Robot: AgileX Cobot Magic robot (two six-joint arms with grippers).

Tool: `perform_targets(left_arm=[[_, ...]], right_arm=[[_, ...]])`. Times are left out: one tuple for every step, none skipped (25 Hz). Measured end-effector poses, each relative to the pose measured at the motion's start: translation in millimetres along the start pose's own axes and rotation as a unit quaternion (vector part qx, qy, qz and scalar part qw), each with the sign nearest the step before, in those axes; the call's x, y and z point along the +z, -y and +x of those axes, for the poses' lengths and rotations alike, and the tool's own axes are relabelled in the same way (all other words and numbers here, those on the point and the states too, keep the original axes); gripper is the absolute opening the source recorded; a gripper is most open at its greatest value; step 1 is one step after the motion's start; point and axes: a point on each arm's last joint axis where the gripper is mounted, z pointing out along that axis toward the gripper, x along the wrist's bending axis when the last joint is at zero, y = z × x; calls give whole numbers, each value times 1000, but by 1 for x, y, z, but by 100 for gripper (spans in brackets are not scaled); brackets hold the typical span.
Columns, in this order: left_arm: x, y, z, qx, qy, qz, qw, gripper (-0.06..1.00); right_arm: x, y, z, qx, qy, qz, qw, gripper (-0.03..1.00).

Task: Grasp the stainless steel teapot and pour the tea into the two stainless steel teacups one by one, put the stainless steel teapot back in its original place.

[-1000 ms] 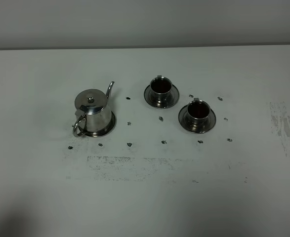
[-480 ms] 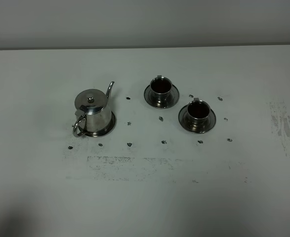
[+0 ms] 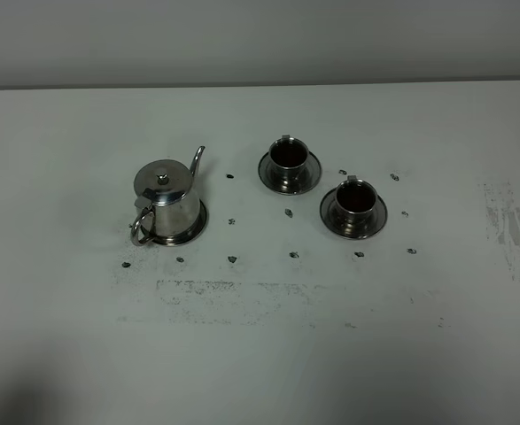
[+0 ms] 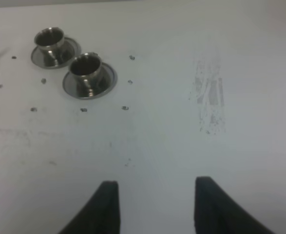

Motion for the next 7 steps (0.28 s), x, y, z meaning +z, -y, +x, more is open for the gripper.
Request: perform_targets(left_arm=[[0, 0, 0, 0, 0, 0, 1000, 33], [0, 0, 0, 0, 0, 0, 1000, 33], [0, 0, 0, 0, 0, 0, 1000, 33], [0, 0, 0, 0, 0, 0, 1000, 33], [0, 0, 0, 0, 0, 0, 1000, 33], [0, 0, 0, 0, 0, 0, 1000, 33], [0, 0, 0, 0, 0, 0, 1000, 33]], right_arm=[[0, 0, 0, 0, 0, 0, 1000, 35], [0, 0, 0, 0, 0, 0, 1000, 35], [0, 0, 0, 0, 0, 0, 1000, 35], [0, 0, 0, 0, 0, 0, 1000, 35], [0, 0, 0, 0, 0, 0, 1000, 35], [0, 0, 0, 0, 0, 0, 1000, 35], [0, 0, 0, 0, 0, 0, 1000, 35]])
